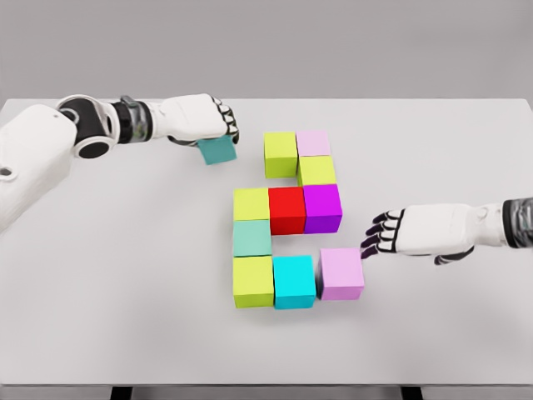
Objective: Assemble the squares on the desktop into the number 2
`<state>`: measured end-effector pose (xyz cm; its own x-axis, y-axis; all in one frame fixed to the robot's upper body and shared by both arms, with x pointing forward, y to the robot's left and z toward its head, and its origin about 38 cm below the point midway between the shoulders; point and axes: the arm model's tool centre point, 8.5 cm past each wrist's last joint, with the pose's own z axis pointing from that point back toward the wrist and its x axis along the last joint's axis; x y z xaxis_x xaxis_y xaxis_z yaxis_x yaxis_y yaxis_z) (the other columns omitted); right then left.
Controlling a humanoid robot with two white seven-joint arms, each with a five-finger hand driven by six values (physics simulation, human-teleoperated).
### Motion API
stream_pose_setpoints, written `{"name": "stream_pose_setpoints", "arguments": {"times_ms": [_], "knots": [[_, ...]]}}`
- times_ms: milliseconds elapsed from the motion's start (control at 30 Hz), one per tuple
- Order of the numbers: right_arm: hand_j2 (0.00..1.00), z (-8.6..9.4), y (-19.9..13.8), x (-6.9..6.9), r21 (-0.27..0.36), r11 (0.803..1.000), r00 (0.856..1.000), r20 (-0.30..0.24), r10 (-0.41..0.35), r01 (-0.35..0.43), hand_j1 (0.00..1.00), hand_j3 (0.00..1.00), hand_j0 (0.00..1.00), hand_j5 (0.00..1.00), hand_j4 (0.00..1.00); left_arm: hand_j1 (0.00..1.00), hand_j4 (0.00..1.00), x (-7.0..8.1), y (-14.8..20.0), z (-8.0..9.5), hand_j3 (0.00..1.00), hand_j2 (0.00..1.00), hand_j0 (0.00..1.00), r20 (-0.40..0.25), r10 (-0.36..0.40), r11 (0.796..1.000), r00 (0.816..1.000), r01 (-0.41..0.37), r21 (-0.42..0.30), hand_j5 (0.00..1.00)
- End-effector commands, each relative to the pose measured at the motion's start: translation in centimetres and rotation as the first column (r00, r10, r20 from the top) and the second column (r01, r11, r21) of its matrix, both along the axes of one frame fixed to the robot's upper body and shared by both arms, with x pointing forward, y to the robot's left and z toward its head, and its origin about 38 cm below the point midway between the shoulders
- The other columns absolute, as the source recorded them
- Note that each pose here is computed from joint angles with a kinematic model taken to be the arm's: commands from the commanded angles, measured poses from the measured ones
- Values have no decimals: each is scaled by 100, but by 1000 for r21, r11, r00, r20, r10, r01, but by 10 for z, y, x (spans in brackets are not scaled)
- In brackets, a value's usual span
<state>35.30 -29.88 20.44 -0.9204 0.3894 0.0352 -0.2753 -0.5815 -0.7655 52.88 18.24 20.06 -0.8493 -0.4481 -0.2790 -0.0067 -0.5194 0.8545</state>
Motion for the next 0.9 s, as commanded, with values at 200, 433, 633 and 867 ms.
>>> {"name": "stream_pose_setpoints", "arguments": {"times_ms": [200,433,633,867], "knots": [[100,7,-3,14,19,999,999,29,-33,33,100,100,100,100,100,65,65,-5,-12,0,65,65,65,3,-32,999,999,32,-8,65],[100,2,2,20,22,999,999,31,-33,32,100,100,100,100,100,80,80,-5,-12,-2,80,80,80,-1,-31,1000,1000,31,-5,80],[100,-5,9,18,-1,1000,999,39,-3,3,100,100,100,100,100,100,100,-4,-10,-3,100,100,100,-4,-25,1000,1000,25,-6,100],[100,-16,9,13,-35,999,1000,27,13,-12,100,100,100,100,100,100,100,0,-3,7,100,100,100,10,-10,1000,1000,10,-17,100]]}}
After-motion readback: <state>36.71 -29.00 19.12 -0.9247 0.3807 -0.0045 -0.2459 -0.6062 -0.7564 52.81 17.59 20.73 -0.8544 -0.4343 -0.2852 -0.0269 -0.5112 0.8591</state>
